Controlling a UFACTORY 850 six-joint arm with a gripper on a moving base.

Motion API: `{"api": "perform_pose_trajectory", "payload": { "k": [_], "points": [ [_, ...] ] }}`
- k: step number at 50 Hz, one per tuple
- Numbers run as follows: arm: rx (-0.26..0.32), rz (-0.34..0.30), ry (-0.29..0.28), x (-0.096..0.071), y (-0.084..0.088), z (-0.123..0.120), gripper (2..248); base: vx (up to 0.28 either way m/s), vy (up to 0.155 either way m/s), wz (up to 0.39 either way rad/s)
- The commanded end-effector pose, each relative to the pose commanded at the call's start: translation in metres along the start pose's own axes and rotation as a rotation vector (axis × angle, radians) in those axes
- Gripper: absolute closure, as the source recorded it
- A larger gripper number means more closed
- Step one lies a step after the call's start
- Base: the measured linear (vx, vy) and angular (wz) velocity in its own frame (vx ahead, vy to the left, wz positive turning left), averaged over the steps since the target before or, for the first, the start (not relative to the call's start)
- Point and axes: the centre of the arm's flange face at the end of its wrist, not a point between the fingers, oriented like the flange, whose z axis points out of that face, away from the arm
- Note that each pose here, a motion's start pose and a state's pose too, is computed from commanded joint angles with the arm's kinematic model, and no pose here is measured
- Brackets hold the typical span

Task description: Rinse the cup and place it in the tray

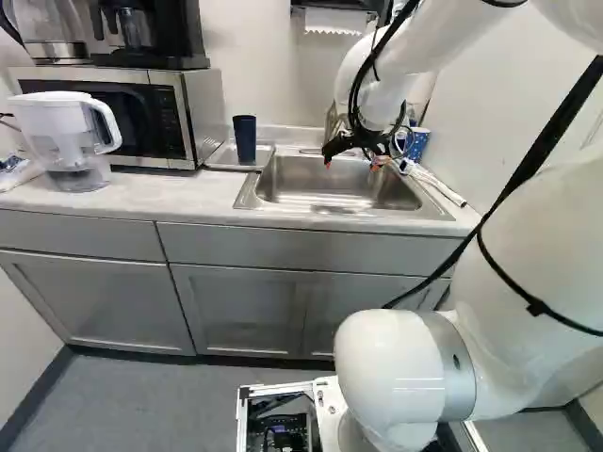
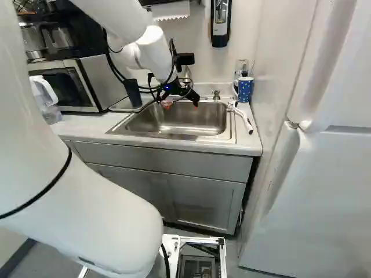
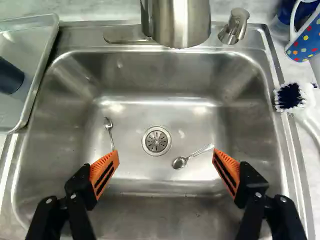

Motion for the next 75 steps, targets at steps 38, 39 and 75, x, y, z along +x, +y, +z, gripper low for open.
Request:
{"api": "perform_pose_trajectory", "payload": {
  "k": [38, 39, 75],
  "points": [
    [0.0, 0.0, 0.0, 0.0, 0.0, 0.0, 3, -0.03, 0.009, 0.002],
    [0.0, 0.0, 0.0, 0.0, 0.0, 0.0, 3, -0.043, 0.011, -0.001],
    [0.0, 0.0, 0.0, 0.0, 0.0, 0.0, 3, -0.073, 0.026, -0.003]
  ]
}}
